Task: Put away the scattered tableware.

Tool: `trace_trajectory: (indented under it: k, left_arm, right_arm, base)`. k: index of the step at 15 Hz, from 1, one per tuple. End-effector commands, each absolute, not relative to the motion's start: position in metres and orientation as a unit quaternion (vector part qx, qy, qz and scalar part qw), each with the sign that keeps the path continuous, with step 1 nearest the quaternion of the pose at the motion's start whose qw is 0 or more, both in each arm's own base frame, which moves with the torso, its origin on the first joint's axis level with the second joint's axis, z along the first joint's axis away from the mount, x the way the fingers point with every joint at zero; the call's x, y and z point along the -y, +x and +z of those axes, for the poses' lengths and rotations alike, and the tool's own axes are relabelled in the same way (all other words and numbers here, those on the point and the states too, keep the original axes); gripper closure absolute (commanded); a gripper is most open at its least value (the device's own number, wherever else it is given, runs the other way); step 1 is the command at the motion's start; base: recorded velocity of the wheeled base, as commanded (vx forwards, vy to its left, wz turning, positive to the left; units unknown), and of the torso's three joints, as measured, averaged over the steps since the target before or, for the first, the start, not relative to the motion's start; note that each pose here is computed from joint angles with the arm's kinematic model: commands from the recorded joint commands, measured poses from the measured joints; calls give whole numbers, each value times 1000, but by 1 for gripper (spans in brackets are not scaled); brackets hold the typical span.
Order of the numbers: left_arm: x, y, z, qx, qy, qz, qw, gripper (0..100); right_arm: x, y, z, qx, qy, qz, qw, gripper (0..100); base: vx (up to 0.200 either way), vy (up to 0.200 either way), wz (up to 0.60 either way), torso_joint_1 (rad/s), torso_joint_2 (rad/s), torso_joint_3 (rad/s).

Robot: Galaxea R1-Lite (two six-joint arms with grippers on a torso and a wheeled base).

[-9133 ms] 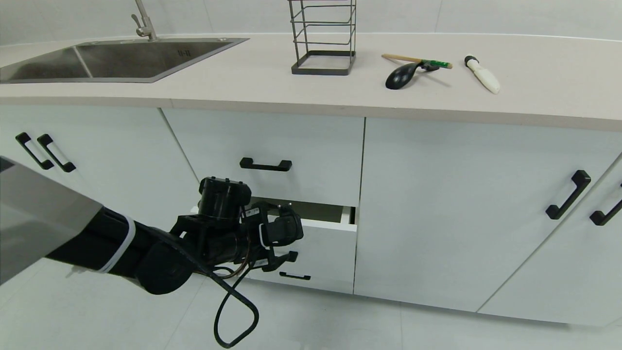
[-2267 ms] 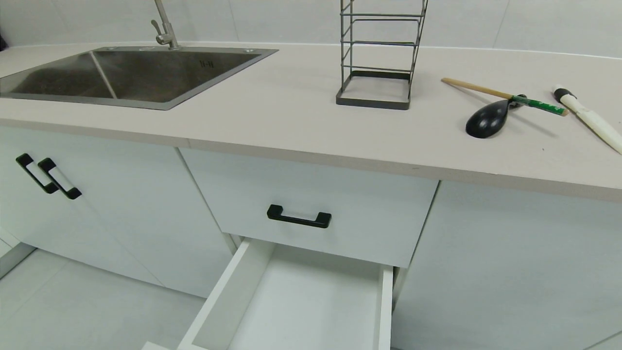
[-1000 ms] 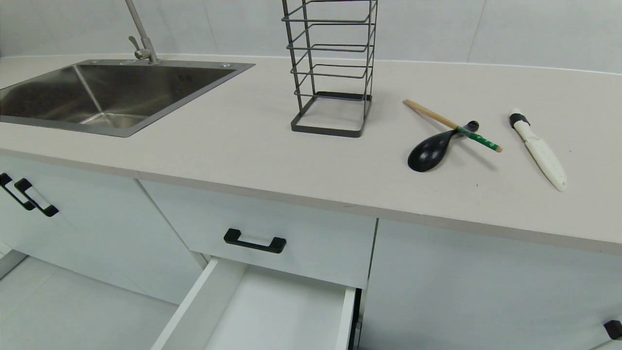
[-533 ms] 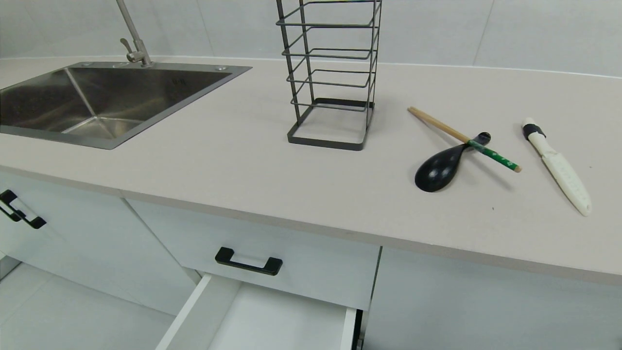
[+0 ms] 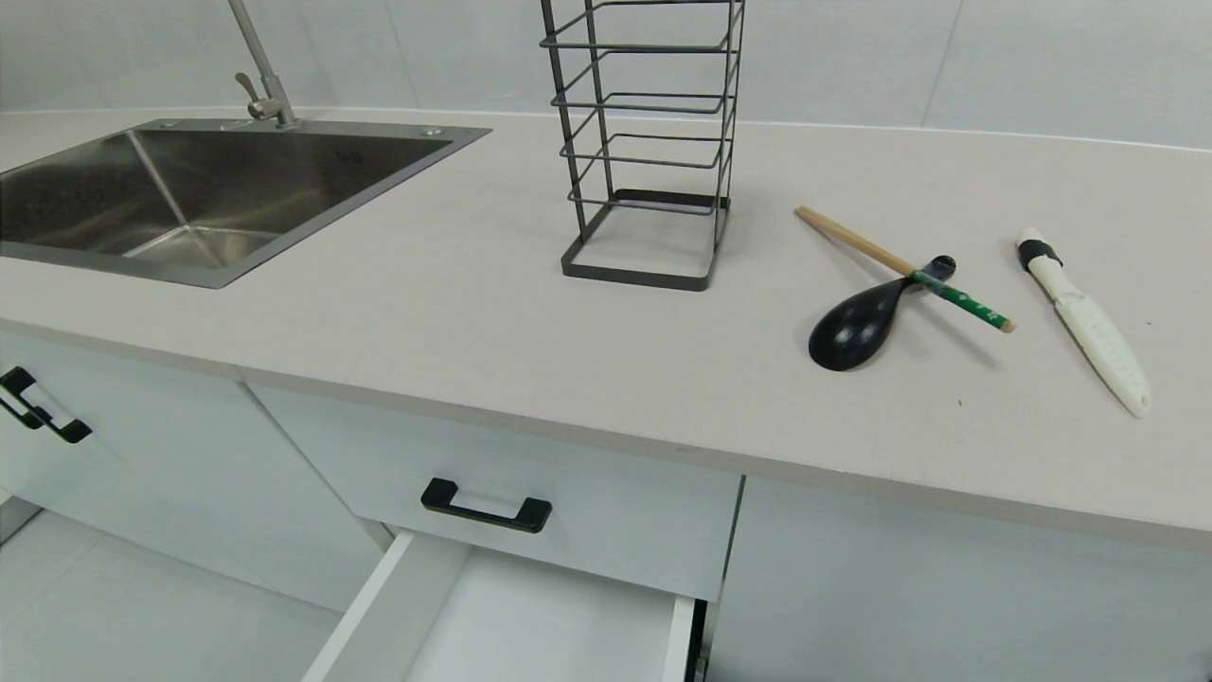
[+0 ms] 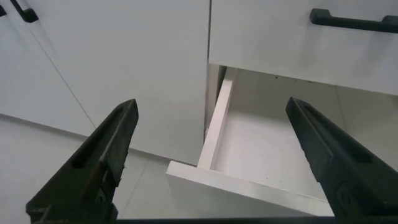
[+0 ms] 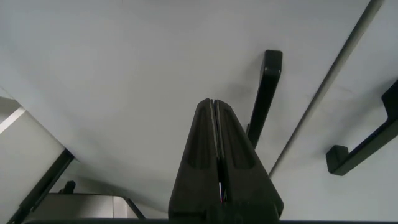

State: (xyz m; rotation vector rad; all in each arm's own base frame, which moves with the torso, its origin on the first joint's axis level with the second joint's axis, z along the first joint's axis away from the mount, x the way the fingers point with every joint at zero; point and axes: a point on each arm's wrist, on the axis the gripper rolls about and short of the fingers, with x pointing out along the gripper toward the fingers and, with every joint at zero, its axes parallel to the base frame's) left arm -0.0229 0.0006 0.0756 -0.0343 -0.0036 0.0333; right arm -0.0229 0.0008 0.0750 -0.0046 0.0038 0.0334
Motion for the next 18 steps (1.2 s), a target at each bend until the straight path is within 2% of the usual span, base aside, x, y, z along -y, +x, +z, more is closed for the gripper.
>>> trace_trajectory:
  k: [1,12,18]
  left_arm:
    - [-1,-23,76,1,-18,18,1000,0]
    - [-1,-23,76,1,-17,18,1000,0]
    - [-1,-23,76,1,-17,17,1000,0]
  right_arm:
    - [-1,-23,75,-2,-2,17,1000,100]
    - [-1,-23,75,-2,-5,18,1000,100]
    - [-1,-23,75,-2,-6,18,1000,100]
  base:
    - [0,0,0,0,0,0]
    - [0,0,0,0,0,0]
    - [0,0,0,195,-337,-161]
